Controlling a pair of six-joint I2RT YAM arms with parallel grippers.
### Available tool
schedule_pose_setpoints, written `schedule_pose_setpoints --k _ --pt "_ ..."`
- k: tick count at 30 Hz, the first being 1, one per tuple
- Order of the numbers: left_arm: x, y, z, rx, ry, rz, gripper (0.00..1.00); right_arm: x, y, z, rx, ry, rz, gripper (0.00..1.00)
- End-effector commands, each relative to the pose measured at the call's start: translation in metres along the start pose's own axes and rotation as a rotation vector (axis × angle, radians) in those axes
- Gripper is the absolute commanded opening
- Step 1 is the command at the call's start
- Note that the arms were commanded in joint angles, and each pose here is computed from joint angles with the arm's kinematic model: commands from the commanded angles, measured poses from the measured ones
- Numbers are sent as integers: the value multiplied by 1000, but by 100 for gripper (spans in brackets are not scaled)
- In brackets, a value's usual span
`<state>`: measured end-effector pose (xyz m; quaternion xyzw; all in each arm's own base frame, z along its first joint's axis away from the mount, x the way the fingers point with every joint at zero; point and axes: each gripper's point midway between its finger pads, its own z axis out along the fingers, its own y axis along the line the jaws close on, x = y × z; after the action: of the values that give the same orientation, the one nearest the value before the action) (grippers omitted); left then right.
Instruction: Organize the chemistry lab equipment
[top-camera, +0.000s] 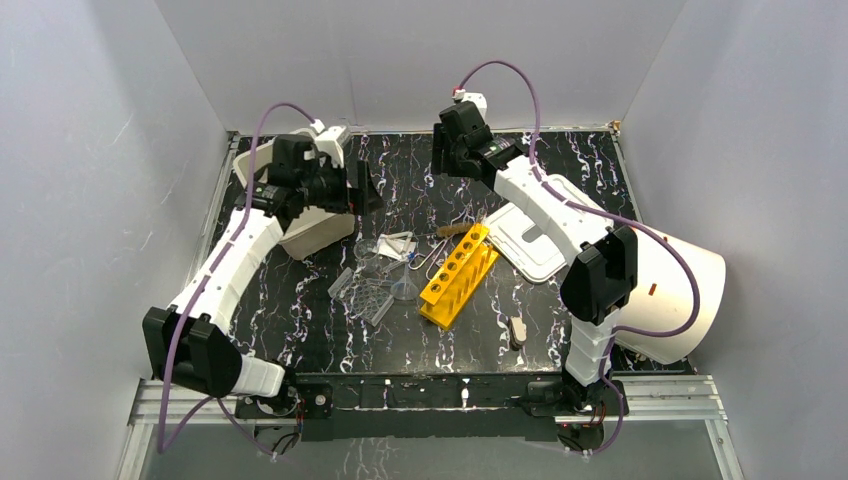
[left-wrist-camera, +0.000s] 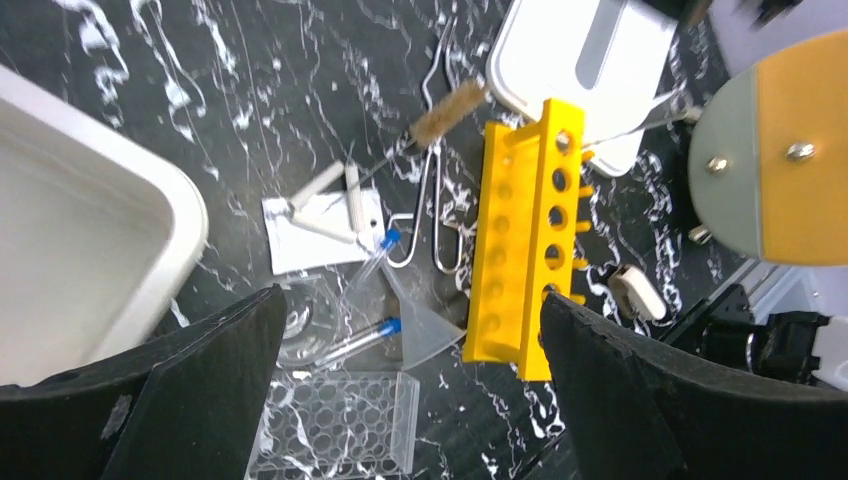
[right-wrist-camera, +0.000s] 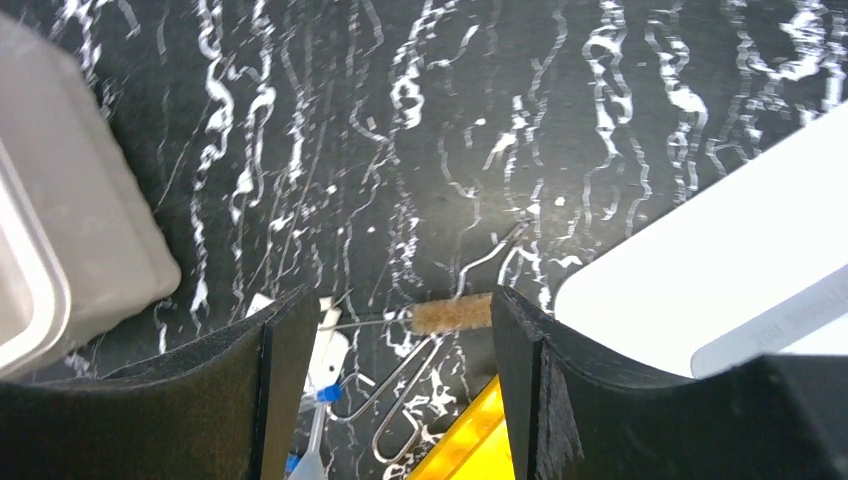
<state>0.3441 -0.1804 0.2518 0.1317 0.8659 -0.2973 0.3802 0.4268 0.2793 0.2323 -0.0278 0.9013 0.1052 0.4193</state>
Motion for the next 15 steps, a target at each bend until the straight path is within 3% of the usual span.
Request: schedule_pose_setpoints --k 1,8,15 --pt "19 2 -1 -93 -2 -7 98 -38 -39 -27 157 -140 115 72" --pt "42 21 5 -272 8 -61 98 -32 -74 -17 202 -126 216 72" --pt "76 30 28 -333 113 -57 98 -26 -78 -9 166 -103 270 72"
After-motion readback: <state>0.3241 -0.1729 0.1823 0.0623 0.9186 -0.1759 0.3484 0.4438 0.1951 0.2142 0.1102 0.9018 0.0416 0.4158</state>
